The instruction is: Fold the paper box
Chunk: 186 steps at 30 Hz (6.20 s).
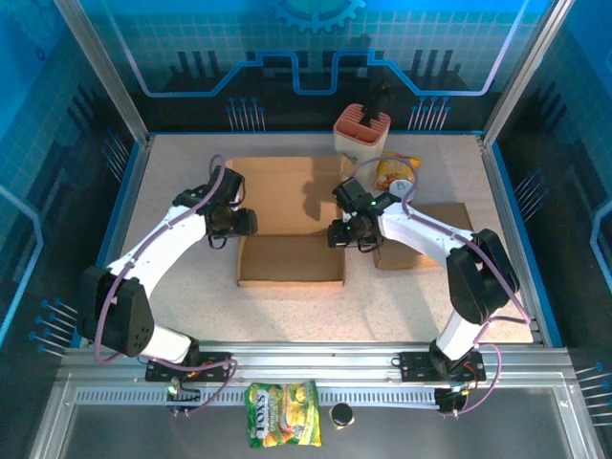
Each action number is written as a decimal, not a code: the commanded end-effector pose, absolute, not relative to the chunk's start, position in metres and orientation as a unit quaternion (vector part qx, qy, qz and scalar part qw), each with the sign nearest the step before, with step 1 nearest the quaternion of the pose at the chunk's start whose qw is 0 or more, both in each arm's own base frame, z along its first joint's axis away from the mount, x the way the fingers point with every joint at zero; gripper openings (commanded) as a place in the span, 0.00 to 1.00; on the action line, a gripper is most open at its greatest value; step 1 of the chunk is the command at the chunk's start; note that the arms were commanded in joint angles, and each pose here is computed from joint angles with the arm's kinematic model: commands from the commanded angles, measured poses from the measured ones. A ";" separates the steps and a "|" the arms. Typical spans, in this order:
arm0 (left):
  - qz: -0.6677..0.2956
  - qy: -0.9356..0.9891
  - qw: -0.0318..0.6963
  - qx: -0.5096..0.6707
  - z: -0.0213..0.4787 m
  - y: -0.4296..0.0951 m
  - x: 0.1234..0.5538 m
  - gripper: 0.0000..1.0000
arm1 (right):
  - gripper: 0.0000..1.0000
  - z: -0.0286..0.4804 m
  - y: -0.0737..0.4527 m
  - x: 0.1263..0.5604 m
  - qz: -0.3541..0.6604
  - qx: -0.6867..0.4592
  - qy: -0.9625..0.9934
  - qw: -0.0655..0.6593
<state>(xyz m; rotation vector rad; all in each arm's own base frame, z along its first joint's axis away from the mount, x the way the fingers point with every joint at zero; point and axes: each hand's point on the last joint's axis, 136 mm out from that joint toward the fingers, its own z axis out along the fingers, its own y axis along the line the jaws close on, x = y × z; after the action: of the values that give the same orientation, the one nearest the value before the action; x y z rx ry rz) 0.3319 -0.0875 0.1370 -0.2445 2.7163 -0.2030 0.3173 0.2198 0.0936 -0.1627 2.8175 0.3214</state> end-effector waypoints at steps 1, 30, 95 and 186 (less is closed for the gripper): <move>-0.091 0.973 0.204 -0.056 0.154 -0.081 0.334 0.58 | 0.55 0.130 0.212 0.324 0.119 -0.093 0.971 0.184; -0.214 0.927 0.301 0.065 0.183 -0.048 0.445 0.63 | 0.61 0.188 0.203 0.432 0.267 -0.188 0.928 0.181; -0.269 0.744 0.609 -0.063 0.252 -0.057 0.440 0.19 | 0.00 0.271 0.309 0.455 0.210 -0.111 0.748 0.620; -0.269 0.748 0.604 -0.060 0.208 -0.066 0.404 0.33 | 0.73 0.218 0.252 0.382 0.383 0.191 0.904 0.000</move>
<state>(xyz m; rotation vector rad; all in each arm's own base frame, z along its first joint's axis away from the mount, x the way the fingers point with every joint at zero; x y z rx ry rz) 0.4010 -0.0606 0.1916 -0.1496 1.7670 -0.5791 0.3944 0.2422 0.2035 0.5637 2.8512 1.0870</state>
